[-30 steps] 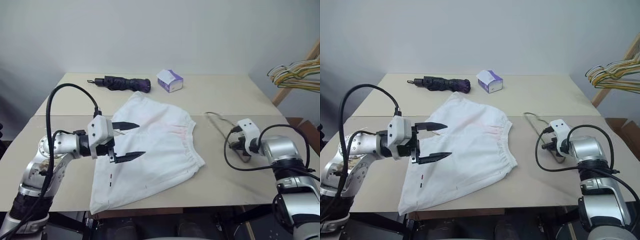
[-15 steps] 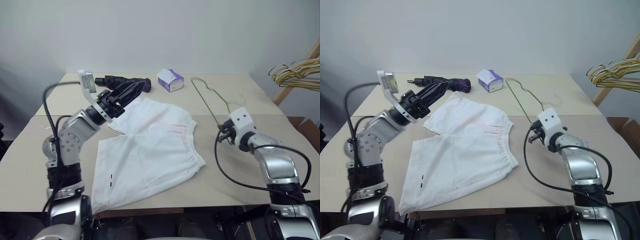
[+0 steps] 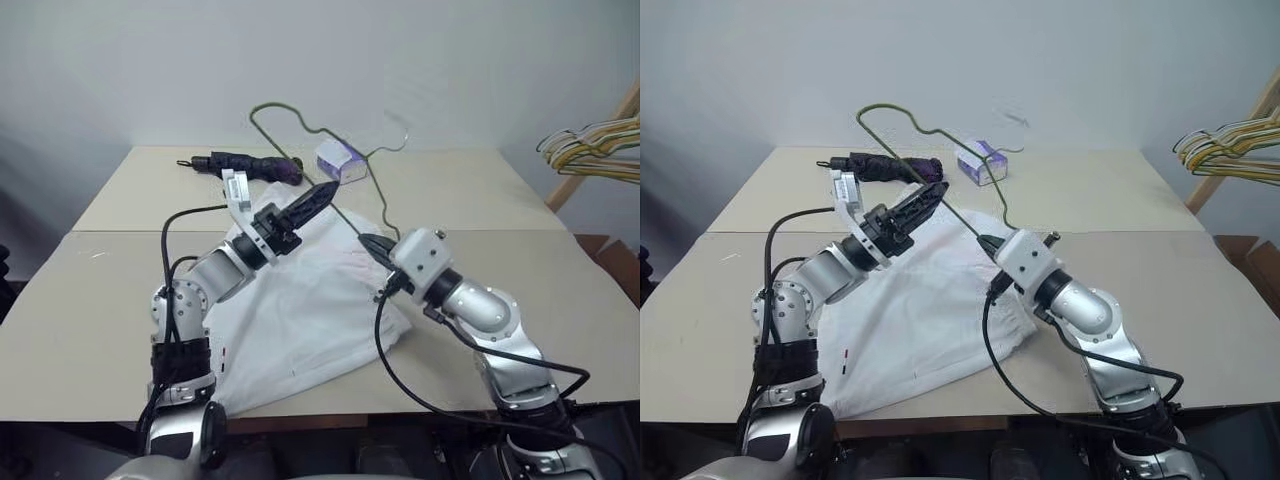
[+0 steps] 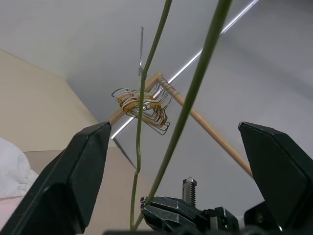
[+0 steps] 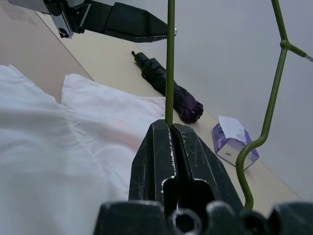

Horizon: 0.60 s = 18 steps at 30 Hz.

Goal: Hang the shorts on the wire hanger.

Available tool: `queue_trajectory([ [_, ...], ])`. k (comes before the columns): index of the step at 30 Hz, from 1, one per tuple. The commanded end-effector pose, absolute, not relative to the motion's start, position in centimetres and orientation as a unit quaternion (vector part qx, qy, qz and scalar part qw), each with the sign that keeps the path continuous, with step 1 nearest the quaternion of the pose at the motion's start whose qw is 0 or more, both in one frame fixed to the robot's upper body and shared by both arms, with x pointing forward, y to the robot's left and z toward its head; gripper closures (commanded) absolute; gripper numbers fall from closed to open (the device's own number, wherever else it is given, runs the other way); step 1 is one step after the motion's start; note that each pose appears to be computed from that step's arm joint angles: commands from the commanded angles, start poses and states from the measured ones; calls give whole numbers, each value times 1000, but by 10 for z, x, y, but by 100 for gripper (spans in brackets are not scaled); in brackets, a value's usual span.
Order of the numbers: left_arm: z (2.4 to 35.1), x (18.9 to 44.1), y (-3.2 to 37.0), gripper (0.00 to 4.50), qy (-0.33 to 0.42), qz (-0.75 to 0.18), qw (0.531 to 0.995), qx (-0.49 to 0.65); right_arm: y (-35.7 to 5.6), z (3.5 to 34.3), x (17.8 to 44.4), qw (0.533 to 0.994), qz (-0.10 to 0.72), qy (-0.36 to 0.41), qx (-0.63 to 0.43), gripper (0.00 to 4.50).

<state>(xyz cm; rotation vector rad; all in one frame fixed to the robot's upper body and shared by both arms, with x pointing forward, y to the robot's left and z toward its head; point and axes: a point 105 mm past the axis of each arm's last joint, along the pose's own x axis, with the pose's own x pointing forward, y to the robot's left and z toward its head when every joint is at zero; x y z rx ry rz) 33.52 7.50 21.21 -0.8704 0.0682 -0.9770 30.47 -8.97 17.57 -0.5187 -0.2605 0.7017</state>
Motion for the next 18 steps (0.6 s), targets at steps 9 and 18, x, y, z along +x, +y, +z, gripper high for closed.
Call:
queue_trajectory([
  [9, 229, 341, 84, 192, -30, -441, 800, -406, -86, 186, 300, 884, 342, -160, -274, 450],
  [18, 226, 345, 82, 449, -36, -429, 810, -398, -85, 182, 304, 881, 335, -163, -291, 450],
])
